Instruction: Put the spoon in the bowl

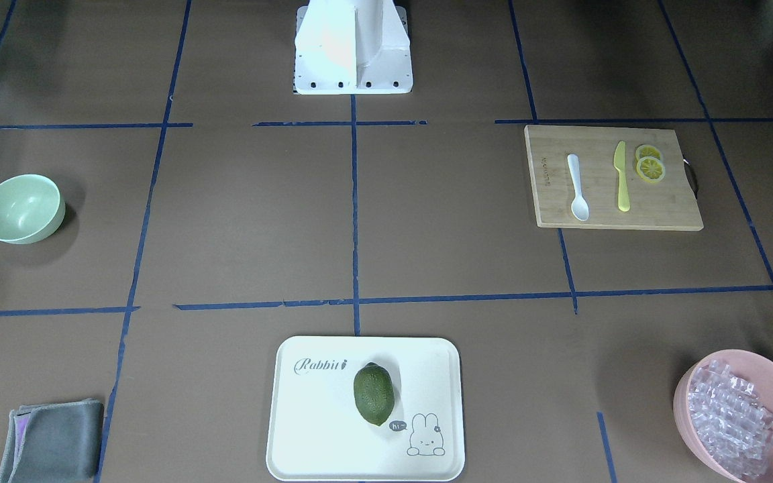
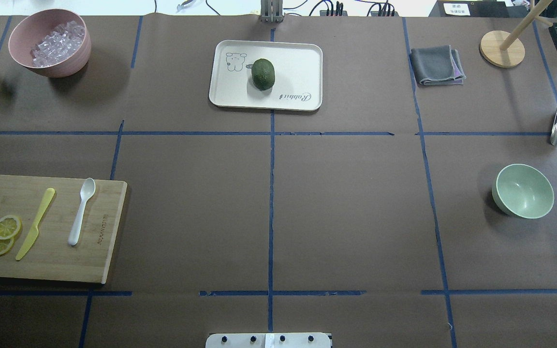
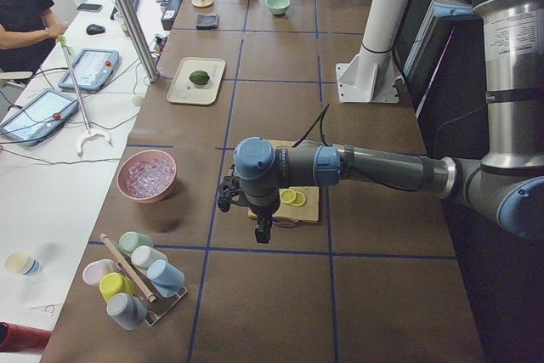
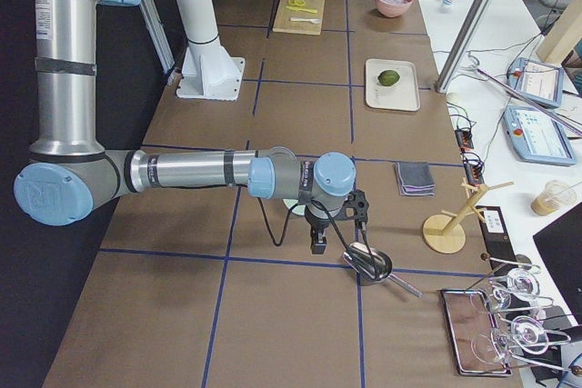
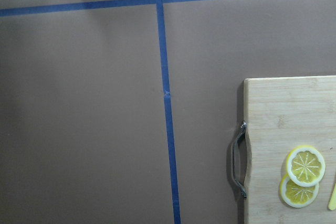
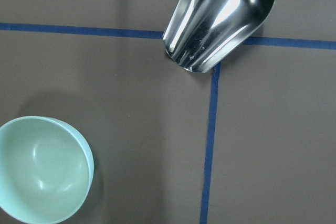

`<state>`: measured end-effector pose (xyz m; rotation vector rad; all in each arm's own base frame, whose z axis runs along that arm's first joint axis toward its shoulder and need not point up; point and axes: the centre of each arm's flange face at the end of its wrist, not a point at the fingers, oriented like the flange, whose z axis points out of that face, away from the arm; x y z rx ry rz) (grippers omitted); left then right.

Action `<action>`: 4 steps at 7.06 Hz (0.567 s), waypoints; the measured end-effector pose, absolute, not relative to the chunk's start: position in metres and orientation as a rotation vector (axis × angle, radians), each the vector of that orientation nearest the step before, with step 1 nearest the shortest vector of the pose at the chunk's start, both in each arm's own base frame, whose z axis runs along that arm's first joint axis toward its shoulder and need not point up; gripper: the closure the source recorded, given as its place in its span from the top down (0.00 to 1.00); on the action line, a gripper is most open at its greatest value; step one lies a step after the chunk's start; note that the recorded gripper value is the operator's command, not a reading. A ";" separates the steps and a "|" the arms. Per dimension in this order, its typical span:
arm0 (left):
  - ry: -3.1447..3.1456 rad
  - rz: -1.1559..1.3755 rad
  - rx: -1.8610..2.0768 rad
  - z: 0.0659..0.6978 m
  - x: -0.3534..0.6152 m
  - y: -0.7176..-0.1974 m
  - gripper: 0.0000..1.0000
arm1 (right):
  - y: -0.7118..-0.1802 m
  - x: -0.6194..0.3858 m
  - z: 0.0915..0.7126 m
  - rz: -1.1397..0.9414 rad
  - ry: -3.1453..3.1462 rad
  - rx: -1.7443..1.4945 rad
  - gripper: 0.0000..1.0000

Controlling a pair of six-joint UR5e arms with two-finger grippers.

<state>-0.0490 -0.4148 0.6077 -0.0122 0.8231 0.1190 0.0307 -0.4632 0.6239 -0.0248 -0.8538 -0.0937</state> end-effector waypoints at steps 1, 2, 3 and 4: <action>0.823 0.122 -0.008 0.606 -0.049 -0.415 1.00 | -0.465 0.016 0.620 -0.109 -0.871 -0.017 0.99; 0.823 0.124 -0.005 0.605 -0.049 -0.415 1.00 | -0.468 -0.009 0.615 -0.125 -0.873 -0.016 0.99; 0.823 0.125 -0.002 0.604 -0.049 -0.415 1.00 | -0.471 -0.038 0.608 -0.115 -0.869 -0.016 0.99; 0.824 0.126 -0.001 0.603 -0.049 -0.415 1.00 | -0.468 -0.069 0.603 -0.079 -0.855 -0.011 1.00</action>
